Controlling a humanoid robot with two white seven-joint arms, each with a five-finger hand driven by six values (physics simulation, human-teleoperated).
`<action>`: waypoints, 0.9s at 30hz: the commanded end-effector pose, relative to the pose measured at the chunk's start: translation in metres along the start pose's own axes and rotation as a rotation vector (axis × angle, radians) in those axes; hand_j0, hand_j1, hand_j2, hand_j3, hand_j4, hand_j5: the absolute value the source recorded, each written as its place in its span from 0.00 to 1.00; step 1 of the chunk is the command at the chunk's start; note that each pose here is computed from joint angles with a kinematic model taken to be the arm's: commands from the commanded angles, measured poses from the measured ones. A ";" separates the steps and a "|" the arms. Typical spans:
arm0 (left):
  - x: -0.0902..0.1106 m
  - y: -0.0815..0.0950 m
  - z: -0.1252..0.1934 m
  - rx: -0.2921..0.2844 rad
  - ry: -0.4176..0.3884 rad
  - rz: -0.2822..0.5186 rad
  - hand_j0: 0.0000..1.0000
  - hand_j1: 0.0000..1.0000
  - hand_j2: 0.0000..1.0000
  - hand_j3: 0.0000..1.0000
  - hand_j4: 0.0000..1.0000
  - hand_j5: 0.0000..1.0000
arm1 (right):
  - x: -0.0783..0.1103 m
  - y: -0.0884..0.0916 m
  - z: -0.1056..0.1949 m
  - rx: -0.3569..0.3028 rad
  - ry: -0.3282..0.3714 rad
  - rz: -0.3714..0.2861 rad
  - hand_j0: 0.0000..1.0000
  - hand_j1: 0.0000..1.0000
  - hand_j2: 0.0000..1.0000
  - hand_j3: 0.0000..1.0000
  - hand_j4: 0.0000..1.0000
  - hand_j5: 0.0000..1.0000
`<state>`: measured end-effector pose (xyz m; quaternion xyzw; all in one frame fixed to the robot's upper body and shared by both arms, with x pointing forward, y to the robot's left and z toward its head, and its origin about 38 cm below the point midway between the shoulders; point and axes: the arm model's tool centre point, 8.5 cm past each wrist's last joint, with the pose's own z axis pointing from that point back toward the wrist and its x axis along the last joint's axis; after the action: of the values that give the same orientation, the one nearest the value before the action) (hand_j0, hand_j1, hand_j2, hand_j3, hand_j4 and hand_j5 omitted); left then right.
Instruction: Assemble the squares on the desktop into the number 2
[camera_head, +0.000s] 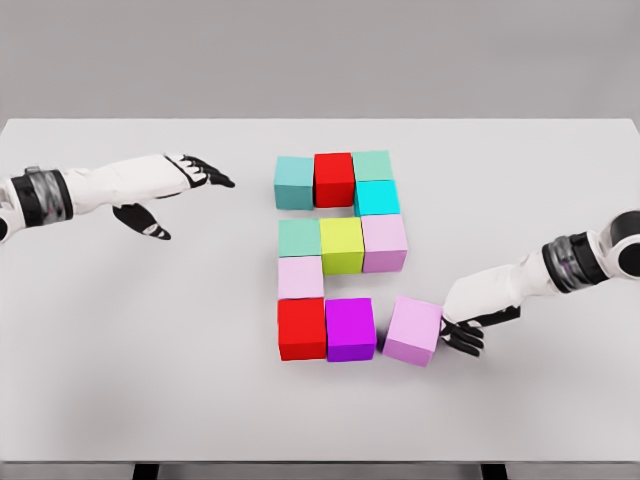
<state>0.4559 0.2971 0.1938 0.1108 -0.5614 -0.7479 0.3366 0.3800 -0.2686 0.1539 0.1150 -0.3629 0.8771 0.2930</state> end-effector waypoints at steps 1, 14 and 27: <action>0.002 0.001 0.000 0.009 -0.022 0.005 1.00 1.00 1.00 1.00 1.00 1.00 | 0.000 -0.002 0.000 -0.004 -0.002 -0.001 0.10 0.10 0.10 0.10 0.10 0.10; -0.004 0.000 0.009 -0.002 0.001 0.001 1.00 1.00 1.00 1.00 1.00 1.00 | 0.003 -0.009 -0.007 -0.003 -0.016 0.016 0.10 0.10 0.10 0.10 0.10 0.10; -0.009 -0.001 0.012 -0.001 0.018 0.010 1.00 1.00 1.00 1.00 1.00 1.00 | -0.001 -0.009 -0.004 -0.005 -0.002 0.009 0.10 0.10 0.10 0.10 0.10 0.10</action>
<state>0.4547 0.3098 0.1942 0.1133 -0.5567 -0.7490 0.3410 0.3854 -0.2612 0.1554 0.1134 -0.3647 0.8788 0.2862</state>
